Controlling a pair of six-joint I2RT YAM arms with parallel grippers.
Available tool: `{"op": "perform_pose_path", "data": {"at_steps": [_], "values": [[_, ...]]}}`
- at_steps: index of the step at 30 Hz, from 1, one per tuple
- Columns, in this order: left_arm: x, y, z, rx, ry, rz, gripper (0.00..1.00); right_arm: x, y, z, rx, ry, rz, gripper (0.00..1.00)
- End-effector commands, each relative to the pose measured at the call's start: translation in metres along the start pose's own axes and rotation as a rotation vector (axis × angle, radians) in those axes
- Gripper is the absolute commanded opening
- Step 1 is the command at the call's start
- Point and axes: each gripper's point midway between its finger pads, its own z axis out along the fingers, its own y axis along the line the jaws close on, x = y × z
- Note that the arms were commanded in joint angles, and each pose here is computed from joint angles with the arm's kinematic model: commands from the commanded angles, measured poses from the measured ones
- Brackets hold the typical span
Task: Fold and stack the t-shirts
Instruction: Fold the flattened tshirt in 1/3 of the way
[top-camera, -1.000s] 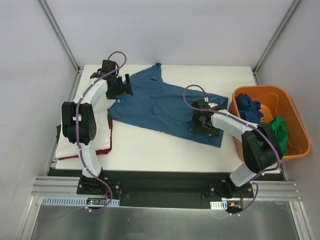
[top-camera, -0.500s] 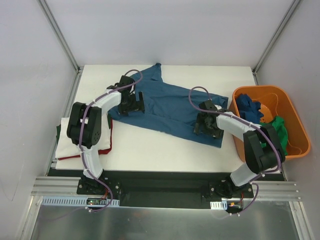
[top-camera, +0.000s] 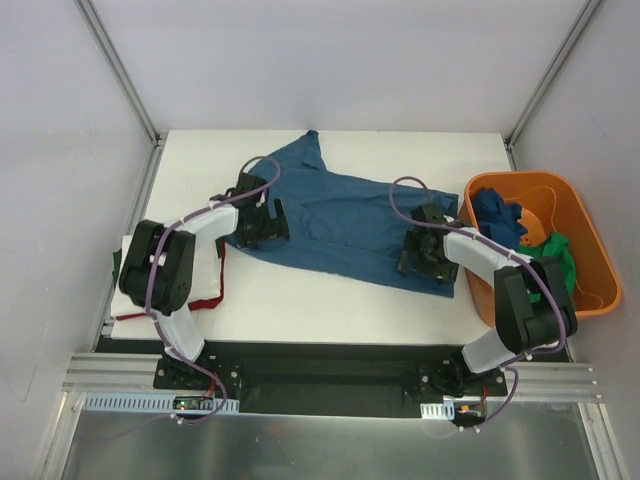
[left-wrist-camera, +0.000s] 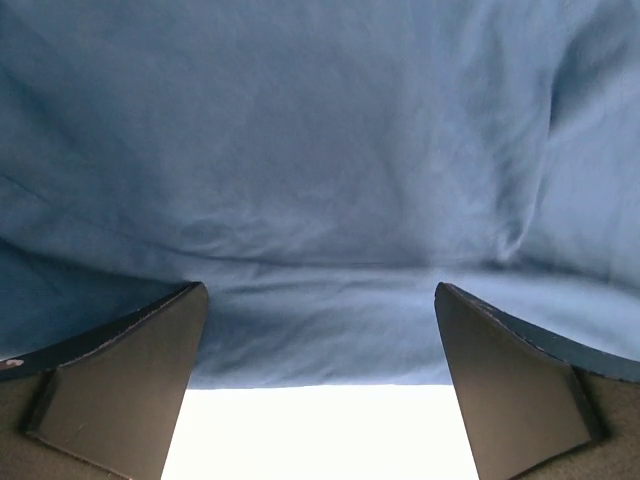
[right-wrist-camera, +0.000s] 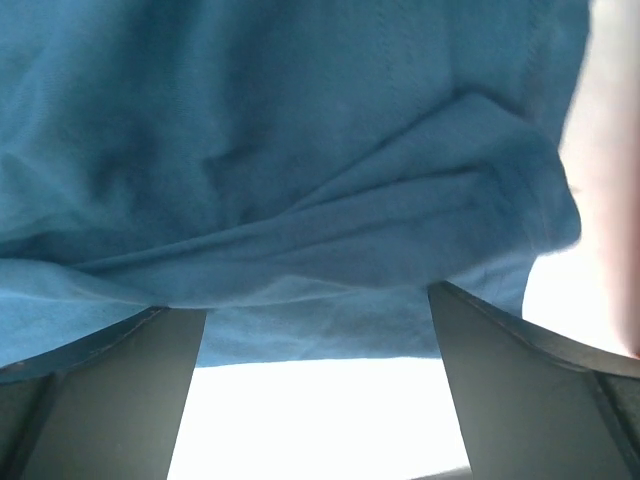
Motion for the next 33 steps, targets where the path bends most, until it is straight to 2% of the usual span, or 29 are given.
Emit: {"op": "perform_pose_path", "data": {"at_steps": [1, 6, 10, 16, 19, 26, 33], "values": [[0.098, 0.026, -0.021, -0.094, 0.163, -0.083, 0.99, 0.012, -0.033, -0.009, 0.098, 0.004, -0.057, 0.96], [0.146, 0.026, -0.05, -0.083, 0.102, -0.118, 0.99, 0.012, -0.042, -0.009, 0.129, 0.008, -0.056, 0.97], [0.185, 0.036, -0.059, -0.066, 0.123, -0.179, 0.99, 0.024, -0.048, -0.014, 0.141, 0.03, -0.035, 0.97], [0.214, 0.03, -0.075, 0.031, 0.134, -0.194, 0.99, 0.047, -0.057, -0.022, 0.114, 0.037, -0.012, 0.96], [0.215, 0.026, -0.085, 0.069, 0.118, -0.195, 0.99, 0.049, -0.058, -0.029, 0.092, 0.015, -0.011, 0.96], [0.172, 0.003, -0.116, 0.147, -0.041, -0.093, 0.99, 0.022, -0.035, -0.065, -0.066, -0.092, -0.032, 0.97], [0.082, -0.027, -0.156, 0.087, -0.316, 0.066, 0.99, -0.025, -0.003, -0.119, -0.229, -0.201, -0.08, 0.97]]}}
